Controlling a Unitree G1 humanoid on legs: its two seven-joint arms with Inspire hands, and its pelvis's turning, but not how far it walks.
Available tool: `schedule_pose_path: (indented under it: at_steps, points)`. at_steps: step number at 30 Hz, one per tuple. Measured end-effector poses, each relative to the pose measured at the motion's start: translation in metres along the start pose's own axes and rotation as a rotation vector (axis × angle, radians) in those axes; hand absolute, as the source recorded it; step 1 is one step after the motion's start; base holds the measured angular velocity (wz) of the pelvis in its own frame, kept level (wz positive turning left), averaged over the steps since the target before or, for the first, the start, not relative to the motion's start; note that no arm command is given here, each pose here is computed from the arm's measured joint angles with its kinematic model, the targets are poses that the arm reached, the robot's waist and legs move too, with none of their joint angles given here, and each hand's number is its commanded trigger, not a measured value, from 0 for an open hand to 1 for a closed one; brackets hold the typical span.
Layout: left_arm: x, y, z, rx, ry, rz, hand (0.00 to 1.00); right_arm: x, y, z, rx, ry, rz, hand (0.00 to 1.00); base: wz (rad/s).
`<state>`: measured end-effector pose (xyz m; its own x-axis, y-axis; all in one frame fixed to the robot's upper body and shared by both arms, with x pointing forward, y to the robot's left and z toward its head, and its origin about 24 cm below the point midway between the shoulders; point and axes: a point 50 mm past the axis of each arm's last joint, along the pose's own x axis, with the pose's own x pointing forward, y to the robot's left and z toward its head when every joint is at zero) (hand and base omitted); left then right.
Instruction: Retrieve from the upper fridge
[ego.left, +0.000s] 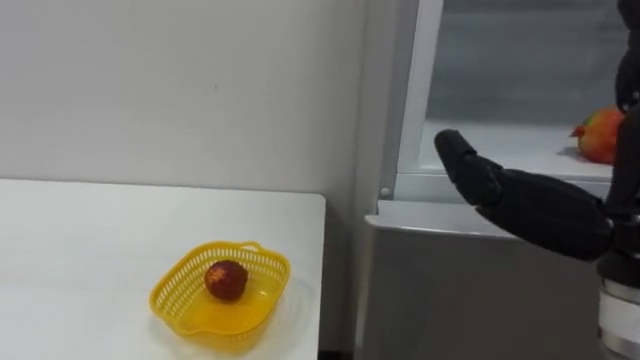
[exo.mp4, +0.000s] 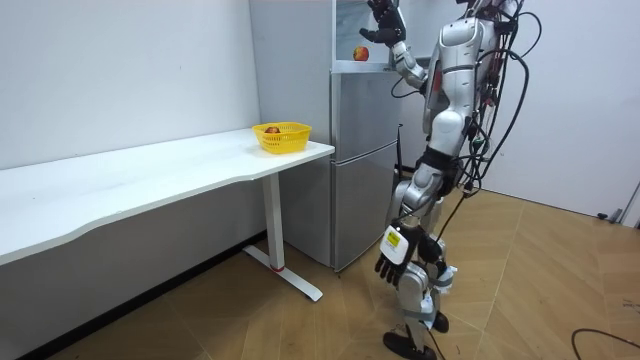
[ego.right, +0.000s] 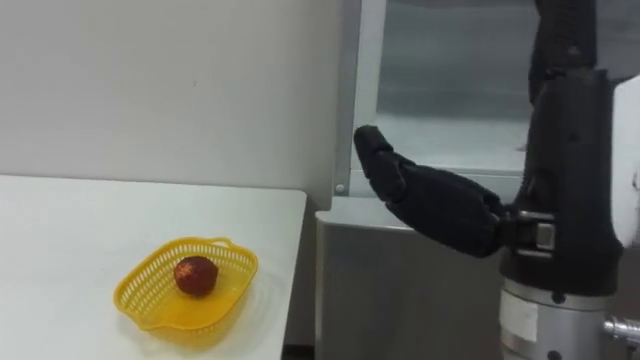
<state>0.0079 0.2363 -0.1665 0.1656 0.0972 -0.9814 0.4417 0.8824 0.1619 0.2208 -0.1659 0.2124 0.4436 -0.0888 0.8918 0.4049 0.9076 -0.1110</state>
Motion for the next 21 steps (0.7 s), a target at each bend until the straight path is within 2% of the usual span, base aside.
schedule_pose_path:
  at_steps: [8,21]
  points:
    - [0.001,-0.014,-0.006,0.0,0.03,-0.034,0.0,-0.001,-0.019,-0.006,-0.041,0.024,-0.083,0.0,-0.12]
    - [0.001,-0.012,-0.005,0.003,0.03,-0.017,0.0,-0.012,-0.049,-0.046,-0.088,0.255,-0.193,0.0,-0.01]
